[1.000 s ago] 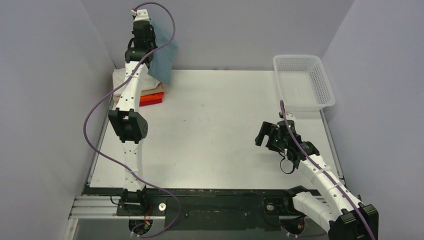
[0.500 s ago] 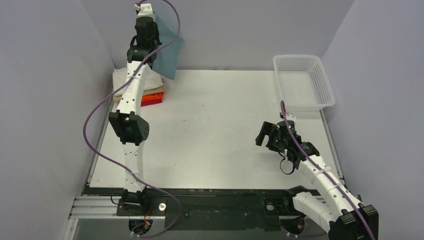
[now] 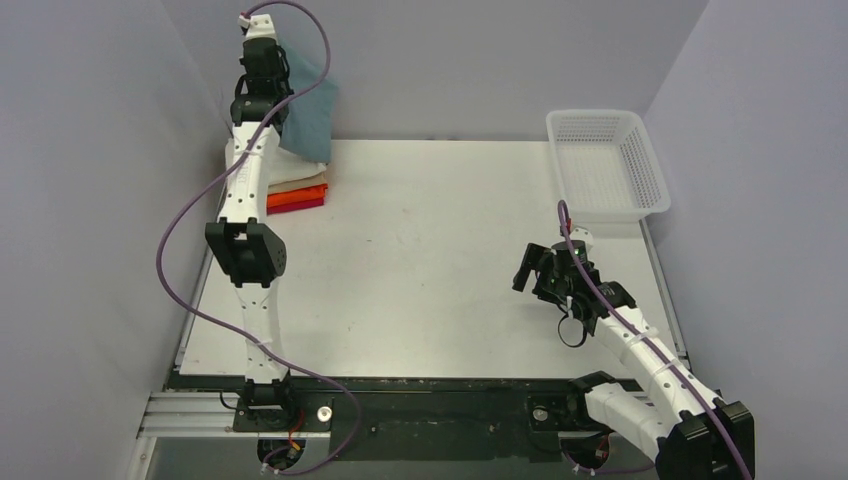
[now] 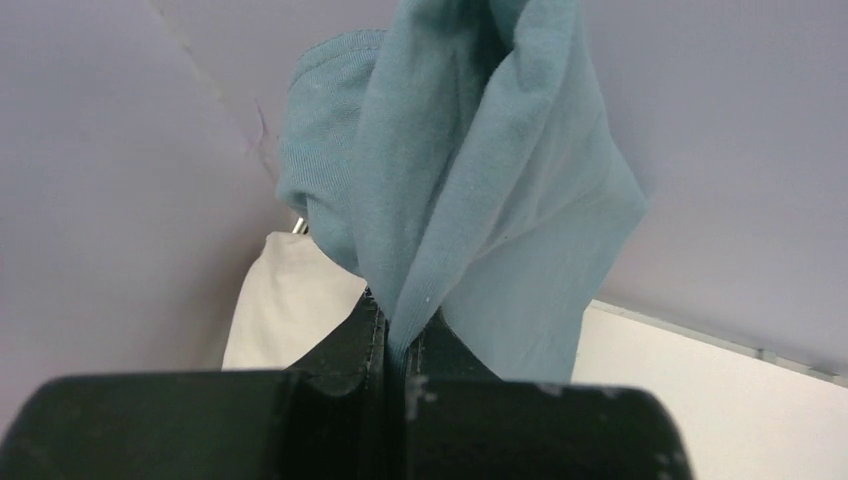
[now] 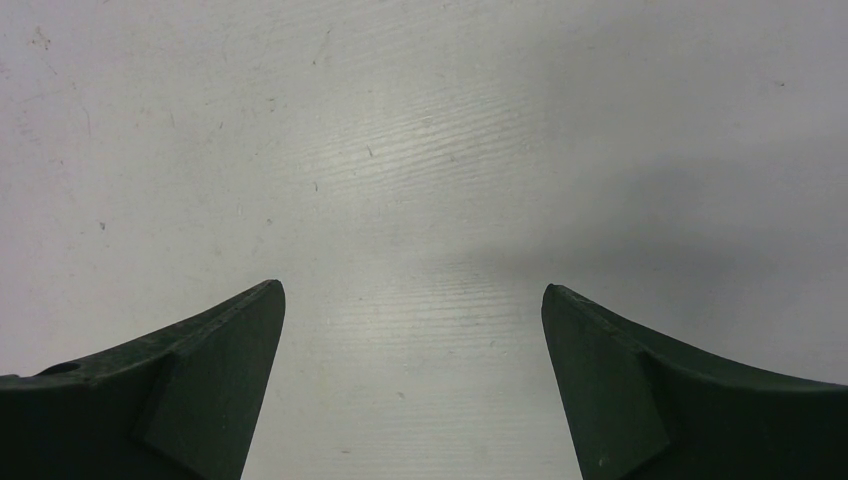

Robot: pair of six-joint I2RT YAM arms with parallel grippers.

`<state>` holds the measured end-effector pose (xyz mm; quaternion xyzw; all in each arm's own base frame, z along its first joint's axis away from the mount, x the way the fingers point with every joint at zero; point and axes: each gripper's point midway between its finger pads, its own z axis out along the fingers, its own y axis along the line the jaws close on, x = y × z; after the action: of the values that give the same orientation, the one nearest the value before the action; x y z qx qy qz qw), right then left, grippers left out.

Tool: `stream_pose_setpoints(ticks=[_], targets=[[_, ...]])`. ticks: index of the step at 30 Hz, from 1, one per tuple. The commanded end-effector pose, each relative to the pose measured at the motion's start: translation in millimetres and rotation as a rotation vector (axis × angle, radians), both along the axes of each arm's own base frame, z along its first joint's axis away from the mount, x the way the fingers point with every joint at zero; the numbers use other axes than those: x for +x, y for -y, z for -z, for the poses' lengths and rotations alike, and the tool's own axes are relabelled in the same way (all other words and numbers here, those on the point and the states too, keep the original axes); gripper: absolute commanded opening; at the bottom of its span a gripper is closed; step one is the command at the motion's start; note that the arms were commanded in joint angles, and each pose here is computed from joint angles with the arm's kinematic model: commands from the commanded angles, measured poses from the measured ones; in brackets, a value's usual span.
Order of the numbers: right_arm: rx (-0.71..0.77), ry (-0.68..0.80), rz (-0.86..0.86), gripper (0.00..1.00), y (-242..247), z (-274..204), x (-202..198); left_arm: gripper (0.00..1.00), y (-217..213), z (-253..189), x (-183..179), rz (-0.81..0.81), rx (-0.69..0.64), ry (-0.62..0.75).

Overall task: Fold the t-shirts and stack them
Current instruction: Put the neatly folded tshirt into the corner of the board with the left arm

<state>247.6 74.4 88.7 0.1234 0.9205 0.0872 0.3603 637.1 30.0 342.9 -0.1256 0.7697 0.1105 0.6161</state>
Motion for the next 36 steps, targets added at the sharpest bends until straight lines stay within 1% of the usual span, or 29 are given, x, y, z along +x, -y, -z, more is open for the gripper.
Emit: stream_pose_setpoints(ticks=[1,3,6,13,14,25,26,27,28,29,30,32,33,35,36], targets=[[-0.031,0.014,0.035,0.95,8.0,-3.2,6.7,0.00,-21.0,-7.7,12.9,-0.009,0.013,0.067],[-0.041,0.009,0.041,0.95,9.8,-2.9,6.7,0.00,-21.2,0.8,17.9,0.008,0.013,0.057],[-0.052,0.011,0.048,0.95,12.5,-3.6,6.3,0.00,-44.2,11.3,21.9,-0.012,0.018,0.045],[-0.085,0.006,0.070,0.95,19.1,-4.5,7.0,0.00,-71.5,39.2,28.7,-0.024,0.012,0.003],[-0.099,-0.004,0.078,0.95,21.7,-3.2,6.3,0.00,-84.4,48.4,27.3,-0.042,0.000,-0.014],[-0.130,-0.043,0.086,0.95,25.2,2.7,6.6,0.00,-126.9,104.3,20.3,-0.092,-0.082,-0.109],[-0.132,-0.045,0.086,0.95,25.6,3.1,6.3,0.12,-130.0,111.0,21.0,-0.099,-0.091,-0.115],[-0.134,-0.048,0.087,0.95,25.8,3.7,6.0,0.22,-134.8,114.2,20.8,-0.103,-0.099,-0.118],[-0.136,-0.047,0.089,0.95,26.4,3.8,6.1,0.48,-137.0,120.8,21.1,-0.113,-0.112,-0.125],[-0.139,-0.050,0.091,0.95,27.0,4.0,5.5,0.59,-144.0,121.0,19.6,-0.135,-0.115,-0.122],[-0.143,-0.049,0.094,0.95,27.8,2.9,5.8,0.74,-146.7,125.1,19.1,-0.152,-0.128,-0.125],[-0.152,-0.046,0.099,0.95,30.0,-0.3,5.7,0.79,-157.0,120.2,14.1,-0.208,-0.138,-0.112],[-0.152,-0.039,0.102,0.95,30.7,-3.0,5.4,0.79,-161.3,116.0,11.6,-0.228,-0.141,-0.104],[-0.156,-0.011,0.123,0.95,33.9,-10.3,7.1,0.81,-158.4,101.7,6.2,-0.228,-0.162,-0.087],[-0.150,-0.001,0.130,0.96,34.3,-13.1,7.5,0.81,-155.5,84.5,2.3,-0.222,-0.176,-0.059]])
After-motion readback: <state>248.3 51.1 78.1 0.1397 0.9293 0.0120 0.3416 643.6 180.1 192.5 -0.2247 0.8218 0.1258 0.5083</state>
